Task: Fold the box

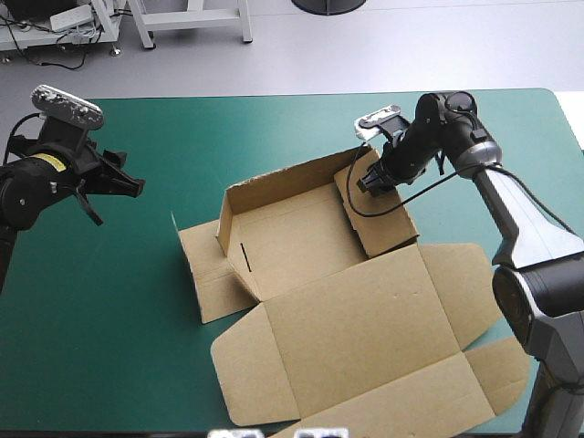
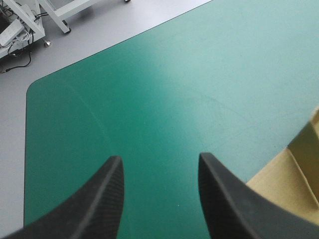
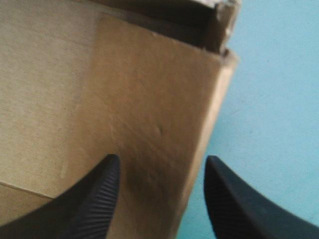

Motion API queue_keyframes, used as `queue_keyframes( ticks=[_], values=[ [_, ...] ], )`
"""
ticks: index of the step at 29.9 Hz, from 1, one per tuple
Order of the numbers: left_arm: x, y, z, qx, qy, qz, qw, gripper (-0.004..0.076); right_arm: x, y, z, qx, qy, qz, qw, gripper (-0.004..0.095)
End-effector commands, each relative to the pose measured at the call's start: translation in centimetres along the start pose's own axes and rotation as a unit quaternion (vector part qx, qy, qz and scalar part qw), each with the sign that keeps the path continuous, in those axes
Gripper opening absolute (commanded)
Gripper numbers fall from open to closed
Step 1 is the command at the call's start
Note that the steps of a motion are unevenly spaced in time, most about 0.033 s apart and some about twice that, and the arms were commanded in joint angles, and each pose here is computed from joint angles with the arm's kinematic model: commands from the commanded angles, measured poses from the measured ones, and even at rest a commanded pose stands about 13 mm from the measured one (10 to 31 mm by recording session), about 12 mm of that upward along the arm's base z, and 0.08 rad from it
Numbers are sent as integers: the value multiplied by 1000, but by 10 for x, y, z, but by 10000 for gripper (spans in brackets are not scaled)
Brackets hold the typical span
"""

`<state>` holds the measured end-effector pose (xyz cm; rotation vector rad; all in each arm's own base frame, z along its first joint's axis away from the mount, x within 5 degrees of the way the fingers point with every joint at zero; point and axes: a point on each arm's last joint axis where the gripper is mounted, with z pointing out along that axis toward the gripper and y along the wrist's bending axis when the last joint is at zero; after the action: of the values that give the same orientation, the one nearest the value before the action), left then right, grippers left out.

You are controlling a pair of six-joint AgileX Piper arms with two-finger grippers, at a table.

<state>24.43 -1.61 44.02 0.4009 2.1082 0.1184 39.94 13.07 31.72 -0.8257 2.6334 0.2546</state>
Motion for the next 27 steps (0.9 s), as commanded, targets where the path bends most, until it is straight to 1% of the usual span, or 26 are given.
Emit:
queue_keyframes(
  ticks=[1,4,8,11,15,17,19,22,24,26,27],
  values=[
    [-12,3,-15,-12,-53,-5,998,344,-8,9,-47,12,-56,6,998,688],
    [-12,3,-15,-12,-53,-5,998,344,-5,12,-55,10,-62,18,998,668],
    [-12,3,-15,-12,-53,-5,998,344,10,18,-54,2,-43,24,999,667],
    [-12,3,-14,-12,-53,-5,999,344,20,17,-39,0,-12,24,1000,666],
    [-12,2,-12,-7,-51,-9,999,344,23,15,-15,-19,18,27,999,660],
    [-12,2,-11,-5,-50,-10,999,344,22,15,-4,-33,26,27,999,640],
    [-12,2,-11,-3,-51,-11,999,344,20,12,8,-38,38,30,998,617],
    [-12,2,-11,-3,-51,-9,999,344,21,9,26,-42,57,33,997,537],
    [-12,2,-11,-3,-51,-9,999,344,21,7,34,-44,66,35,996,460],
    [-12,1,-11,0,-52,-12,999,344,21,7,36,-47,67,36,996,358],
    [-12,1,-11,3,-53,-13,999,344,21,7,35,-46,66,36,996,264]
  ],
)
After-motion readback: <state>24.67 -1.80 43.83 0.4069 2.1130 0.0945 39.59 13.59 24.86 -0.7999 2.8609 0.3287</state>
